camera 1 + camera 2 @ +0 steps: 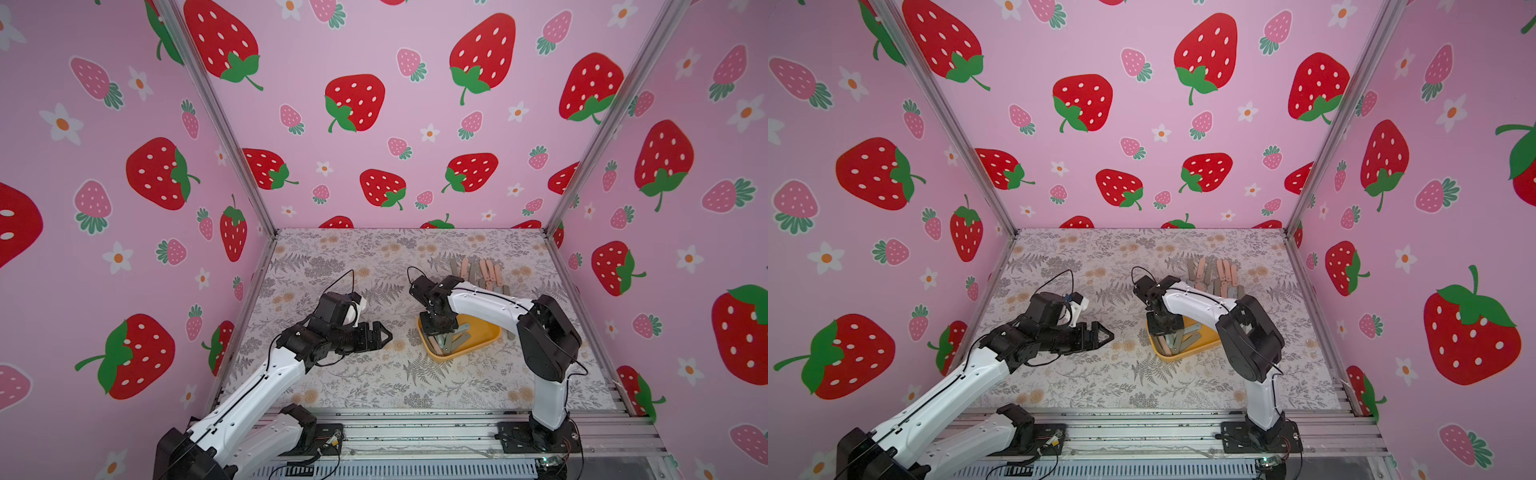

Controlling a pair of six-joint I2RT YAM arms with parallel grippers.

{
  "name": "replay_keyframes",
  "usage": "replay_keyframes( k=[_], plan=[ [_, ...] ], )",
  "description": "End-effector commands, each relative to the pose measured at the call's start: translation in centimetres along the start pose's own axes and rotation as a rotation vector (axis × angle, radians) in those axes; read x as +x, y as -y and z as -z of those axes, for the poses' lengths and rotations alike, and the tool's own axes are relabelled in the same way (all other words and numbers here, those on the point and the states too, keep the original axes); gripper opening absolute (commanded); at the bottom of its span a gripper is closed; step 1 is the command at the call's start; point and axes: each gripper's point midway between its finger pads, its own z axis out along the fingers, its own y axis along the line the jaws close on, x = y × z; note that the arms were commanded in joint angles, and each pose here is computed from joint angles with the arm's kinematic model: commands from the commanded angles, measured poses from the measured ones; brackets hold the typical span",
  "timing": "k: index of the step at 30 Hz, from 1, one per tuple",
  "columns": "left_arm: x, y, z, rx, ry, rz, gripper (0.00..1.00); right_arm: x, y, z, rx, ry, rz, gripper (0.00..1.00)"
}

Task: Take the fruit knife out of the storage box
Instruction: Pick up the fruit knife from the storage box, then place the fruit knife at the center of the board.

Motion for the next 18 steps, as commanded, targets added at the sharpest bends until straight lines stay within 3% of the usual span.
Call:
replay_keyframes(
  k=[1,10,18],
  plan=[
    [-1.3,1.2,-0.4,0.051,0.016,-0.017,0.93,-0.1,1.1,2.3,-0.012,0.032,-0.004,0.07],
    [-3.6,2.6,-2.0,0.083,0.003,-0.029,0.93,-1.6,3.6,5.4,-0.056,0.078,-0.084,0.02],
    [-8.9,5.3,-3.5,0.112,0.033,-0.049,0.93,-8.3,6.5,7.0,-0.144,0.115,-0.197,0.02]
  ],
)
